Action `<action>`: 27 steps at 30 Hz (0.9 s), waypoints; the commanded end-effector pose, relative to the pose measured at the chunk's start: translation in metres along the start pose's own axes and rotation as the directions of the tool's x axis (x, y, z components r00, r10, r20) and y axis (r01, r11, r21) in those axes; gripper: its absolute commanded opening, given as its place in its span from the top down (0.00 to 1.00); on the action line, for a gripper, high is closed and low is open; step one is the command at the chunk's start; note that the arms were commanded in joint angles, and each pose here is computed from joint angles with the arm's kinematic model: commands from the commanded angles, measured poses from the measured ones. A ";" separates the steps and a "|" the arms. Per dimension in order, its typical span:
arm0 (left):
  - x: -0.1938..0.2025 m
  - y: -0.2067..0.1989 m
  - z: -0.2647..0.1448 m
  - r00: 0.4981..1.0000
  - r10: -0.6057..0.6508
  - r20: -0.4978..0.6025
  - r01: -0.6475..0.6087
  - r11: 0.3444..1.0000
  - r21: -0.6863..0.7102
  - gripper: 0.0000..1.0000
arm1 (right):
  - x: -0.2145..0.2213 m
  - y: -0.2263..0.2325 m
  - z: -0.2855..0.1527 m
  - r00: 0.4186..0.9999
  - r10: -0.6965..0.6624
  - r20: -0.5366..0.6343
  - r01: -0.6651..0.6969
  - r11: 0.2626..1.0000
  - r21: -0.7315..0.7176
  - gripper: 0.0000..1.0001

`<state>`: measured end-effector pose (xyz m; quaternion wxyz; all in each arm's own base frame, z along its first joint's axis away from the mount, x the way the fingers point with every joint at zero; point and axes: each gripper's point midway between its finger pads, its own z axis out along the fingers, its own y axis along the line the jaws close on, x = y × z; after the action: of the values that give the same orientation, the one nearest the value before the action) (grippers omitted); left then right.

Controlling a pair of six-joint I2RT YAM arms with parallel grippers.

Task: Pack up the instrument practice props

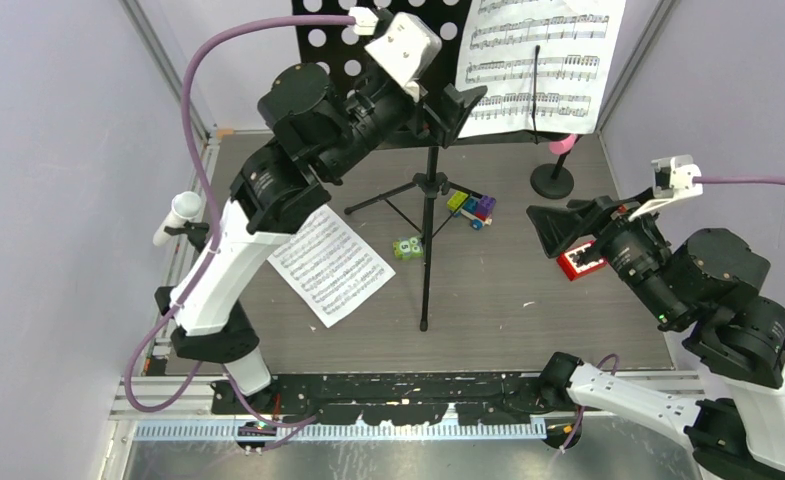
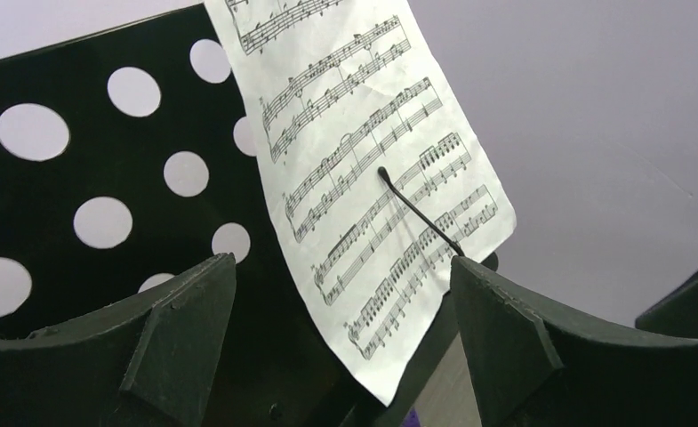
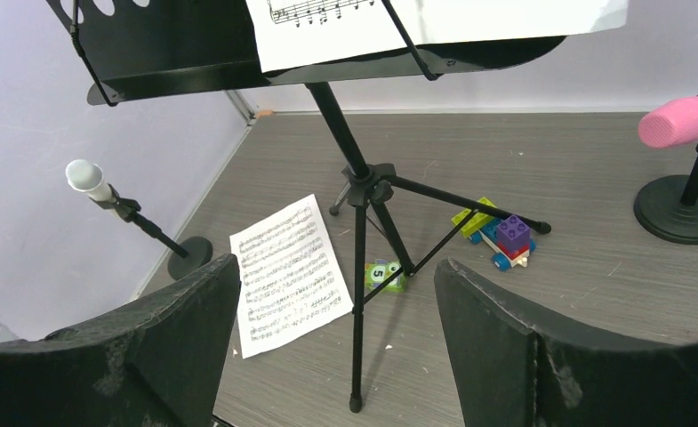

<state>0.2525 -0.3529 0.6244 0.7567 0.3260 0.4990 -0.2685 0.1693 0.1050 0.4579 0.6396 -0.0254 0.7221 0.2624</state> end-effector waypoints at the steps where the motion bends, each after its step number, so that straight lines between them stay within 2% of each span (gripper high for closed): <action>1: -0.011 0.016 0.018 0.994 0.048 0.100 -0.043 0.997 -0.057 0.09 | -0.007 0.001 -0.007 1.000 0.022 0.022 -0.022 1.000 -0.019 0.16; 14: 0.002 0.020 0.040 0.982 0.066 0.178 -0.064 0.998 -0.018 0.13 | 0.013 -0.002 -0.009 0.998 0.065 -0.007 -0.065 0.998 -0.026 0.16; 22: 0.012 0.009 0.048 0.984 0.022 0.175 -0.028 0.999 0.032 0.29 | 0.015 -0.006 -0.010 0.998 0.062 -0.007 -0.062 0.998 -0.015 0.16; 27: 0.018 0.008 0.053 0.986 0.016 0.168 -0.023 0.999 0.035 0.35 | 0.016 -0.007 -0.012 0.998 0.061 -0.010 -0.061 0.998 -0.012 0.16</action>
<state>0.2968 -0.3904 0.6101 0.7795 0.3336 0.4480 -0.2835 0.1596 0.1019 0.4350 0.6222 -0.0184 0.7315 0.2782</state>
